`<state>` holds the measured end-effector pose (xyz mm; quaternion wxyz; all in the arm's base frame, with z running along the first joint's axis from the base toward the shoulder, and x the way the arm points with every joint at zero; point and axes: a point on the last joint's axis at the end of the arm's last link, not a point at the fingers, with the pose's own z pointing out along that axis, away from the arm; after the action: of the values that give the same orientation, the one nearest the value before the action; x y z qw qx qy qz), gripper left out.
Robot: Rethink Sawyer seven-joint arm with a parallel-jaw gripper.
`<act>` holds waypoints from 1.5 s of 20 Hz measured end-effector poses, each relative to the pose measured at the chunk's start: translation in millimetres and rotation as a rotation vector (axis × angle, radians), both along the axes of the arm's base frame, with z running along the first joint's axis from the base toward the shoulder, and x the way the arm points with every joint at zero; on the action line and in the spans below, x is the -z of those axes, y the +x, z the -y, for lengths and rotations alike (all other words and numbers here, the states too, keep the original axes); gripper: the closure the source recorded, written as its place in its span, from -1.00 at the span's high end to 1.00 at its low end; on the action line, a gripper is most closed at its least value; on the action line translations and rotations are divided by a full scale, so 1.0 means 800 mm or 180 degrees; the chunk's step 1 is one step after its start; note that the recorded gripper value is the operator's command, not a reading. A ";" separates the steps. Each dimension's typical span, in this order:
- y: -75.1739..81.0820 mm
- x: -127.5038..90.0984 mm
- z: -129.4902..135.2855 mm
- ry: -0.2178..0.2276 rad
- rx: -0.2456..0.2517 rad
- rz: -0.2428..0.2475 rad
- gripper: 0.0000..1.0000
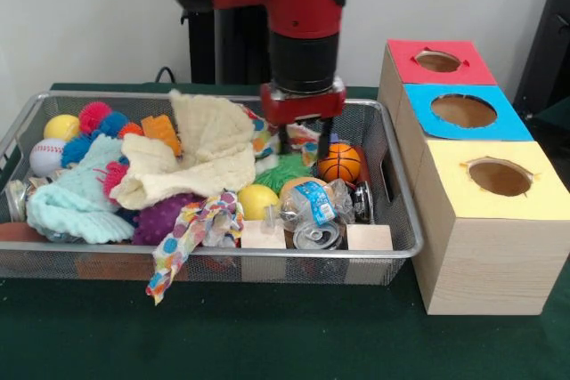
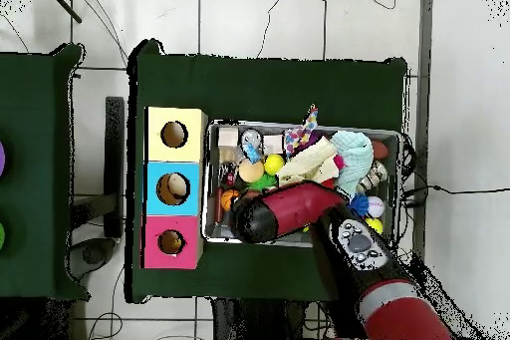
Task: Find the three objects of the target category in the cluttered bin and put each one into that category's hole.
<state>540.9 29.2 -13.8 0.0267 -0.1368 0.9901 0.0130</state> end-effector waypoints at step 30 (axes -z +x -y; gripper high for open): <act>-0.092 -0.193 0.131 -0.0141 0.1837 -0.0141 1.00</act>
<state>467.0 -75.6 140.2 0.0046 0.1503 0.9885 -0.0138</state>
